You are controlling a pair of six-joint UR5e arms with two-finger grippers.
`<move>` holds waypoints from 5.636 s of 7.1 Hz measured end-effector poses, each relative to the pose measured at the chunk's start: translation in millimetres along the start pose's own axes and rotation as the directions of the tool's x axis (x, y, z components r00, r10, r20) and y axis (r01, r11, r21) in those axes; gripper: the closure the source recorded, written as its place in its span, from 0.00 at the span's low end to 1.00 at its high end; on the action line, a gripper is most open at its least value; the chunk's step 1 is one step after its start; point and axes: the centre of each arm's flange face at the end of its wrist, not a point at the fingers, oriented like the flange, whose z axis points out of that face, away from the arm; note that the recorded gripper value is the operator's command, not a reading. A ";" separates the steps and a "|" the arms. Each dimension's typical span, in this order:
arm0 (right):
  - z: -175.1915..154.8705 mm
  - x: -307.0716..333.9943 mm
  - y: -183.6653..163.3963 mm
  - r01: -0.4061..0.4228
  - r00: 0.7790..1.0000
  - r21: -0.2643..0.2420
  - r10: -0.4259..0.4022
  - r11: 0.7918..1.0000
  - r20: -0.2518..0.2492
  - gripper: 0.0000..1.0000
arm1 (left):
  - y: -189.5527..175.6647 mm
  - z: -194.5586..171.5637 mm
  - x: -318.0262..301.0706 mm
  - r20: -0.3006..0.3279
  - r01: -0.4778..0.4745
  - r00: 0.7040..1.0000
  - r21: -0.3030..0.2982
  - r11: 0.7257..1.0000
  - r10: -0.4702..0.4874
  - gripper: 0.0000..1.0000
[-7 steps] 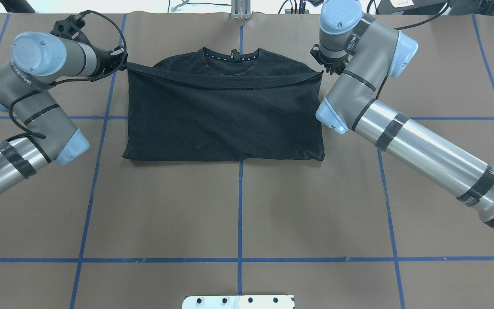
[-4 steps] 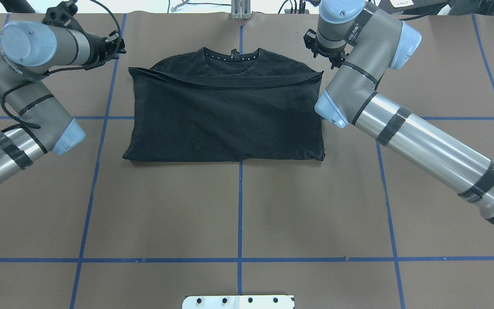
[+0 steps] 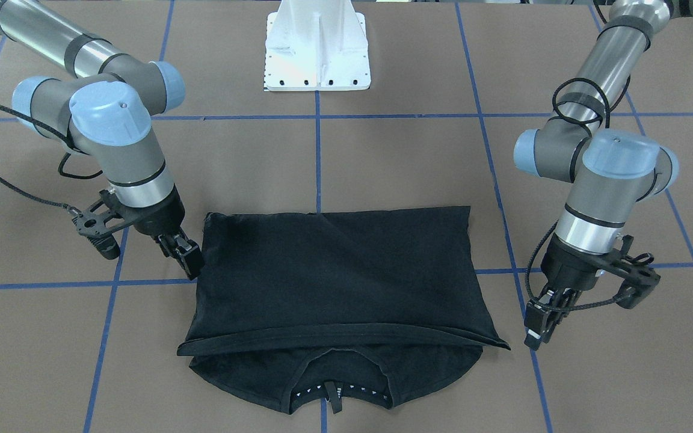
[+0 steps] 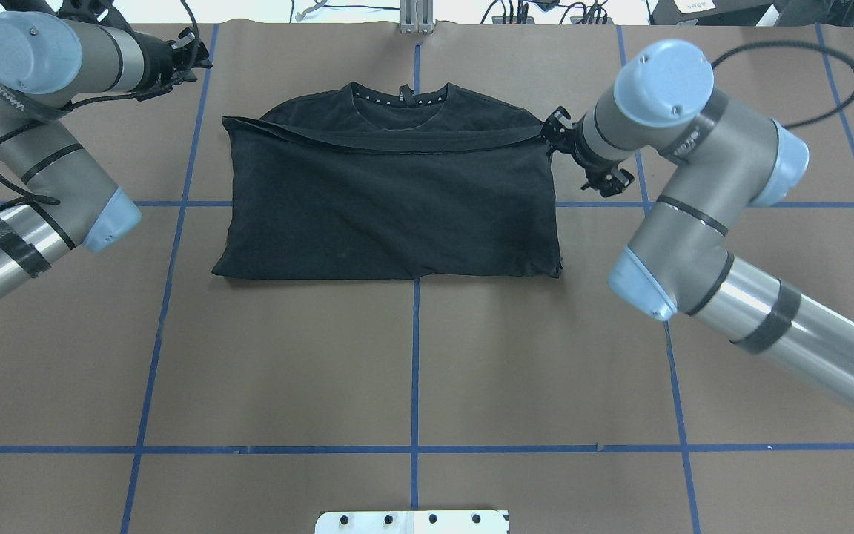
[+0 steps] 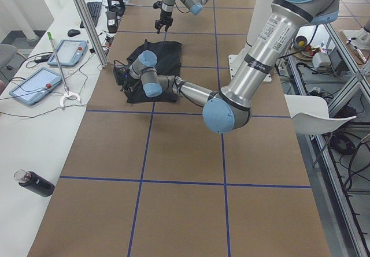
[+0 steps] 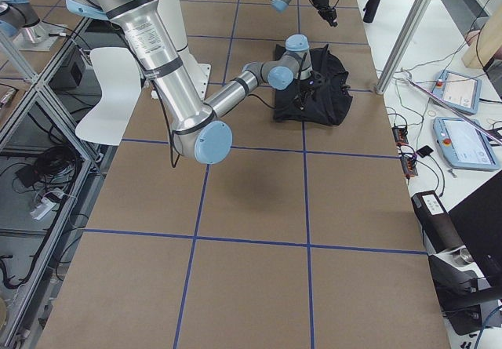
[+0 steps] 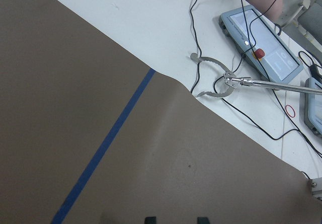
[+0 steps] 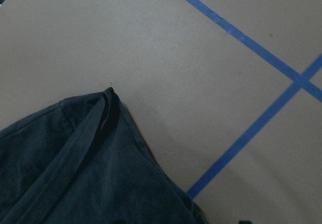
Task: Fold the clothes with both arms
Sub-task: 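Move the right gripper down to the folded edge corner nearest it, then press and adjust the folded corner with the right gripper, then drag the shirt's corner with the right gripper toward the robot, rotating it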
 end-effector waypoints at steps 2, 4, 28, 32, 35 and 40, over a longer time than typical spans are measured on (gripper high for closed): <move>15.4 42.7 39.8 -0.118 0.991 -0.002 0.118 0.993 0.056 0.16 | -0.6 -0.4 -3.2 -0.001 -0.001 1.000 0.001 1.000 0.001 0.60; 29.5 72.9 65.7 -0.122 0.991 -0.008 0.122 0.993 0.062 0.16 | -0.9 -0.7 -5.6 -0.007 -0.003 1.000 0.016 1.000 0.003 0.60; 46.0 101.1 99.7 -0.152 0.987 0.019 0.151 0.988 0.048 1.00 | 3.0 -2.1 -6.7 -0.011 0.002 1.000 0.066 0.998 -0.001 0.59; 44.2 98.6 97.3 -0.159 0.986 0.019 0.158 0.987 0.051 1.00 | 3.8 -2.4 -5.9 -0.012 0.004 1.000 0.065 0.998 -0.003 0.58; 28.5 97.8 93.5 -0.158 0.985 0.006 0.158 0.987 0.064 1.00 | 4.5 -3.2 -4.1 -0.015 0.005 1.000 0.063 0.998 -0.004 0.58; -65.2 200.9 191.6 0.012 0.986 -0.059 -0.021 0.998 -0.164 1.00 | 17.7 -34.1 24.7 -0.091 -0.006 0.996 -0.010 1.000 0.006 0.58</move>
